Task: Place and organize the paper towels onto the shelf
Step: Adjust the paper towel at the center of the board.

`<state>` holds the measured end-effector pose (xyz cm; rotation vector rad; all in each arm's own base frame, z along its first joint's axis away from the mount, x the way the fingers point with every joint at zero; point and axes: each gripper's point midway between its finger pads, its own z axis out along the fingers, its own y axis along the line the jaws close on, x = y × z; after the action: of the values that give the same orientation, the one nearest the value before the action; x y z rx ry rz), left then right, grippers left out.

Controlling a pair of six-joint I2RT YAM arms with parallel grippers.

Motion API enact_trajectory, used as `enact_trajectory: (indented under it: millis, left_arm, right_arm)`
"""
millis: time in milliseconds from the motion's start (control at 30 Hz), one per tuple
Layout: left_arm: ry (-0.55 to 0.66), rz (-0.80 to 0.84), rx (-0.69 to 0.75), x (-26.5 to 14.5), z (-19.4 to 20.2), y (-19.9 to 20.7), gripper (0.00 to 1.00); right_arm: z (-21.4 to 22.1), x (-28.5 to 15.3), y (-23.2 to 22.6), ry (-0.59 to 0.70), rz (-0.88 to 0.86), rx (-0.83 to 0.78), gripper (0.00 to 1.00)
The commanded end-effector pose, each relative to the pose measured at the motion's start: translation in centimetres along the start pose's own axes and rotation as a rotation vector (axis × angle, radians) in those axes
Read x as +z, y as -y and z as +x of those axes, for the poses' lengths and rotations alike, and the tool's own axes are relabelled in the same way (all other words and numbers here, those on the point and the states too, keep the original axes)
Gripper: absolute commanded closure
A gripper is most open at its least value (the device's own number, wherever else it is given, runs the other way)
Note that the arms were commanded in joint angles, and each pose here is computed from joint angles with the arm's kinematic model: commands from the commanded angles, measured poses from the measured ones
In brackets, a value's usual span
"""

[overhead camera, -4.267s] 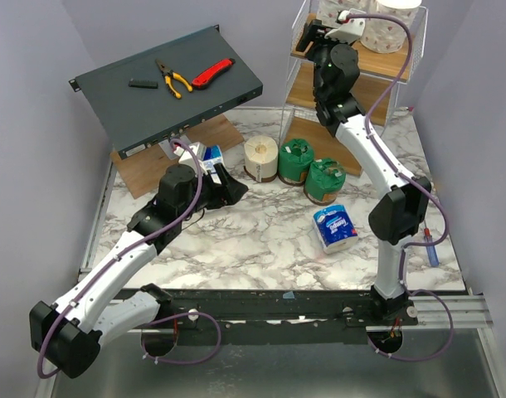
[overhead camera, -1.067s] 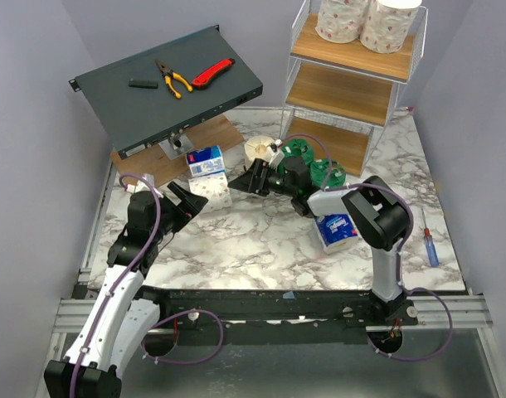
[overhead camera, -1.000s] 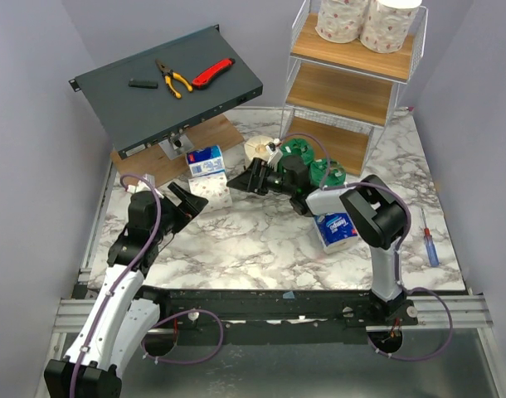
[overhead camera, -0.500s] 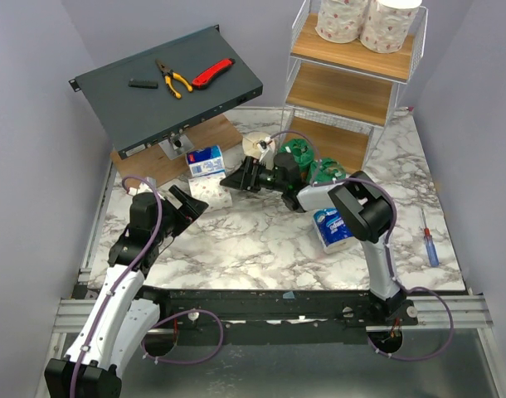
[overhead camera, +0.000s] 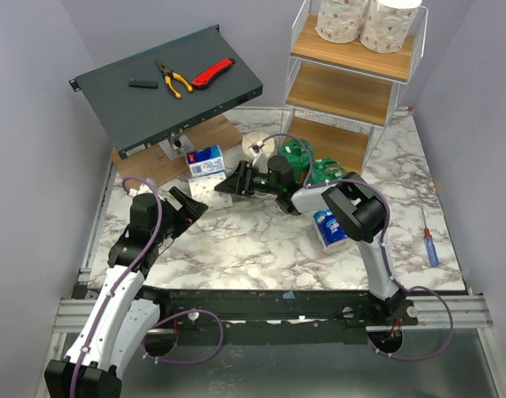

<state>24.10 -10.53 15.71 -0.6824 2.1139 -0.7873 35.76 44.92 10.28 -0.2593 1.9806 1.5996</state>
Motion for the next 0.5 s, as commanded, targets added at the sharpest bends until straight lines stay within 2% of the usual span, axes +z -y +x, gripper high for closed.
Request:
enact_trajectory:
  millis: [0,200,467]
  left_arm:
    - [0.004,-0.004,0.01,-0.2,0.1,-0.4,0.11]
    - [0.002,-0.004,0.01,-0.4,0.3,-0.5,0.11]
    - [0.006,0.004,0.011,-0.6,0.3,-0.4,0.11]
  right_arm:
    - [1.2,0.1,-2.3,-0.022,-0.063,-0.019,0.24]
    - [2.4,-0.1,-2.9,-0.033,-0.076,0.002,0.31]
    - [2.5,-1.0,-3.9,-0.016,-0.095,0.01,0.48]
